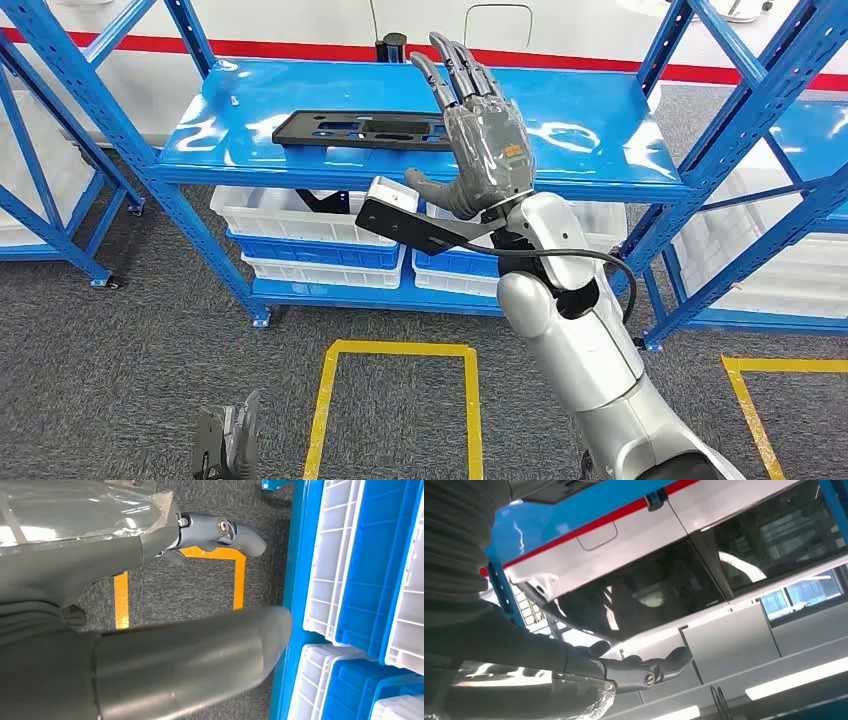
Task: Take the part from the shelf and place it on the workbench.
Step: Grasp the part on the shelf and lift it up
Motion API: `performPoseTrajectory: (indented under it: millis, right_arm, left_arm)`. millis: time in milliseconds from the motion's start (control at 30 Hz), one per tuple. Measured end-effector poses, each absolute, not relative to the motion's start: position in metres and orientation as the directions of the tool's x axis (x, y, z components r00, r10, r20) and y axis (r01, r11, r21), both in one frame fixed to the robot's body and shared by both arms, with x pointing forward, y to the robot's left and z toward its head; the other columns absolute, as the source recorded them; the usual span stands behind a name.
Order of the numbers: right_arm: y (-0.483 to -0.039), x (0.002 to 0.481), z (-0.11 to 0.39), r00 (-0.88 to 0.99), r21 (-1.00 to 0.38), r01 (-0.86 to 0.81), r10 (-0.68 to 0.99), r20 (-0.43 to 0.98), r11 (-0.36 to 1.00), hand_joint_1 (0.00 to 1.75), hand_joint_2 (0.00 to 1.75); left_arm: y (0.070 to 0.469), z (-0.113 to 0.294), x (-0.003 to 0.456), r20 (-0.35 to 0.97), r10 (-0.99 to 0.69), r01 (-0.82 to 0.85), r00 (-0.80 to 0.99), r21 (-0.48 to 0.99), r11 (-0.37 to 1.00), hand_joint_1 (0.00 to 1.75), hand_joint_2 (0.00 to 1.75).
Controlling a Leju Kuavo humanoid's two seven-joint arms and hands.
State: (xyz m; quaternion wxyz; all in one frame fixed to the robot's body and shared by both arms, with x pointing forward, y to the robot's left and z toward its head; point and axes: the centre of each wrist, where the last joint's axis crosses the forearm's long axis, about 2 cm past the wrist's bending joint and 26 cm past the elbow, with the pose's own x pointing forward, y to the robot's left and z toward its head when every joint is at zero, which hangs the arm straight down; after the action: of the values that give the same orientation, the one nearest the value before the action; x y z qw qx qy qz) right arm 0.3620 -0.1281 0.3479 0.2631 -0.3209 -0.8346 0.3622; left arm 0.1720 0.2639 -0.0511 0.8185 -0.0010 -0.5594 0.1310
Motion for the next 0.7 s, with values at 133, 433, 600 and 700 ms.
performPoseTrajectory:
  millis: [133, 433, 600, 700]
  right_arm:
    - [-0.137, 0.364, 0.352, -0.655, -0.753, 0.330, 0.713, 0.251, 0.569, 0.00, 1.75]
    - [-0.186, 0.369, 0.371, -0.650, -0.646, 0.352, 0.674, 0.352, 0.677, 0.00, 1.75]
    - [-0.212, 0.370, 0.377, -0.640, -0.615, 0.394, 0.684, 0.350, 0.683, 0.00, 1.75]
    - [-0.221, 0.370, 0.379, -0.638, -0.603, 0.410, 0.687, 0.347, 0.685, 0.00, 1.75]
  left_arm:
    - [0.264, -0.052, 0.169, 0.913, 0.213, -0.207, 0.348, -0.147, 0.967, 0.00, 0.00]
    - [0.267, -0.055, 0.161, 0.903, 0.212, -0.213, 0.373, -0.139, 0.967, 0.00, 0.00]
    - [0.269, -0.055, 0.160, 0.902, 0.214, -0.221, 0.374, -0.137, 0.966, 0.00, 0.00]
    - [0.269, -0.055, 0.161, 0.903, 0.215, -0.221, 0.373, -0.138, 0.965, 0.00, 0.00]
